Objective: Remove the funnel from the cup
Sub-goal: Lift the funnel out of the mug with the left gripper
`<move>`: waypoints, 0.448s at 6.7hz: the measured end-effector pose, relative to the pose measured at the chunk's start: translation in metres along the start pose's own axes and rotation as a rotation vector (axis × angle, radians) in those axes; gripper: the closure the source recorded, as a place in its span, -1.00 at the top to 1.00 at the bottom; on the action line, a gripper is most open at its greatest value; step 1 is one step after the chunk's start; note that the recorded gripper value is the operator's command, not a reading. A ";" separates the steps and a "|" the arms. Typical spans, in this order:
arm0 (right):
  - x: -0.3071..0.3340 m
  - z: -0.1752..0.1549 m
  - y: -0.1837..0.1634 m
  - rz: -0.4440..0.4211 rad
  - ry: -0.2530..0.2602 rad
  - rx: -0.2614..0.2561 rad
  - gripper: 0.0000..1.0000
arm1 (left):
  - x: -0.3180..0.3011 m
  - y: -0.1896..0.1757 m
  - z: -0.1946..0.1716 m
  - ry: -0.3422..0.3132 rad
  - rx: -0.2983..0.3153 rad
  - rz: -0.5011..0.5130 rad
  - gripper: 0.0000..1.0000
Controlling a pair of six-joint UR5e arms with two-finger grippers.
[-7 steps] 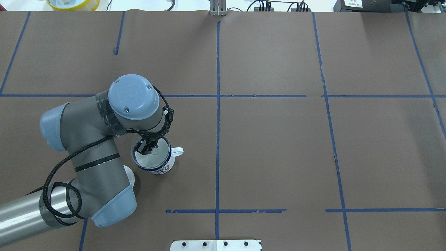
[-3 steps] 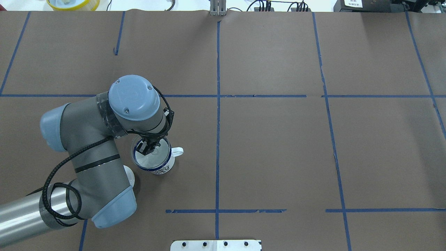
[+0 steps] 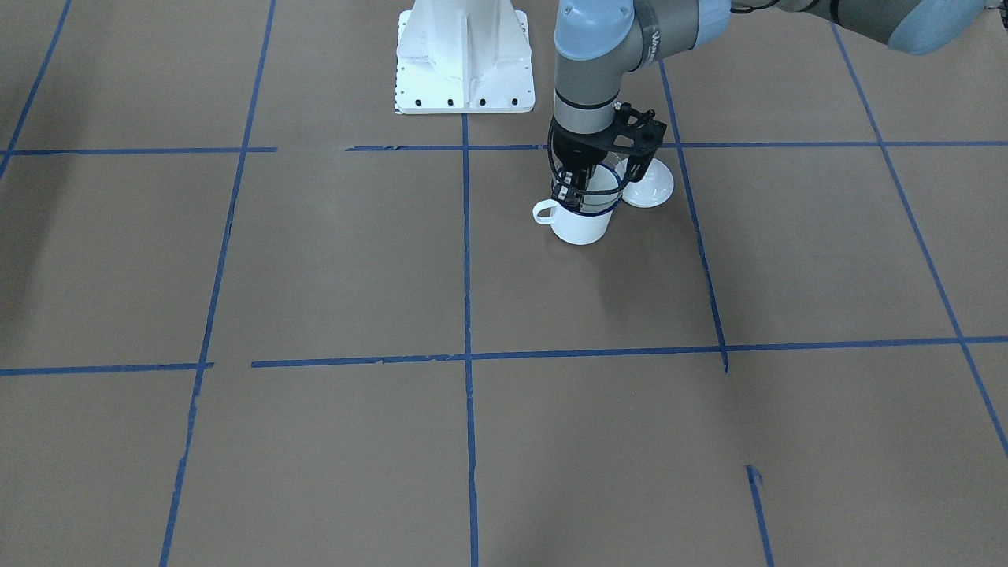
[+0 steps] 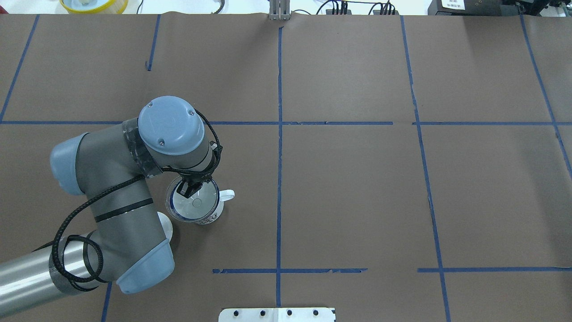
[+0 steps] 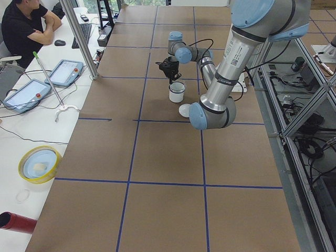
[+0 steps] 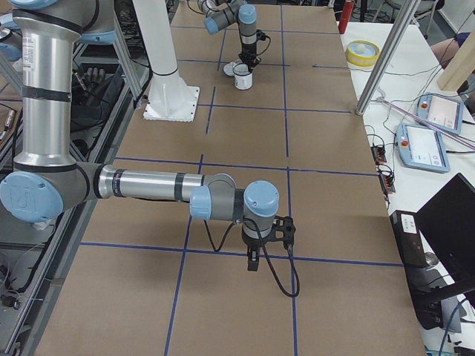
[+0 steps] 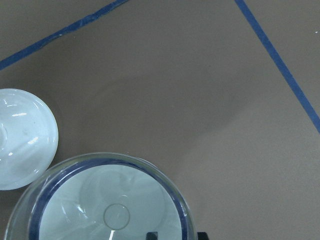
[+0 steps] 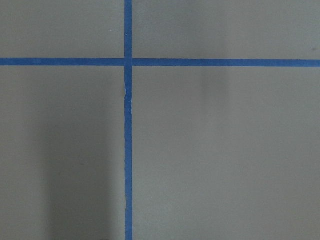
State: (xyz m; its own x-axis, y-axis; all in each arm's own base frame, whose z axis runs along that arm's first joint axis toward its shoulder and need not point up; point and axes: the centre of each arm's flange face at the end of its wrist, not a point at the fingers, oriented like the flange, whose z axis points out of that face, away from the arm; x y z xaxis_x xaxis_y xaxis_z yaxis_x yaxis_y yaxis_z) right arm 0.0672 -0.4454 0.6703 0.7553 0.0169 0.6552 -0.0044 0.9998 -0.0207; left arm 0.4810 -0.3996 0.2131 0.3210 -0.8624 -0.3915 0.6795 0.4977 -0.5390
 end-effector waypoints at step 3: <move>0.000 0.000 0.000 0.000 0.000 0.000 1.00 | 0.005 -0.008 -0.054 0.039 0.006 -0.001 -1.00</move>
State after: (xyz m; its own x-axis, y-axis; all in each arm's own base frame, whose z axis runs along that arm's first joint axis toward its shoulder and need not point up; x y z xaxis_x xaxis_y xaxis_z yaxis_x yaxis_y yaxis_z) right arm 0.0671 -0.4454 0.6701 0.7553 0.0165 0.6552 -0.0043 0.9998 -0.0202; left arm 0.4415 -0.4028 0.1752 0.2948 -0.8585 -0.4196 0.6841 0.4962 -0.5346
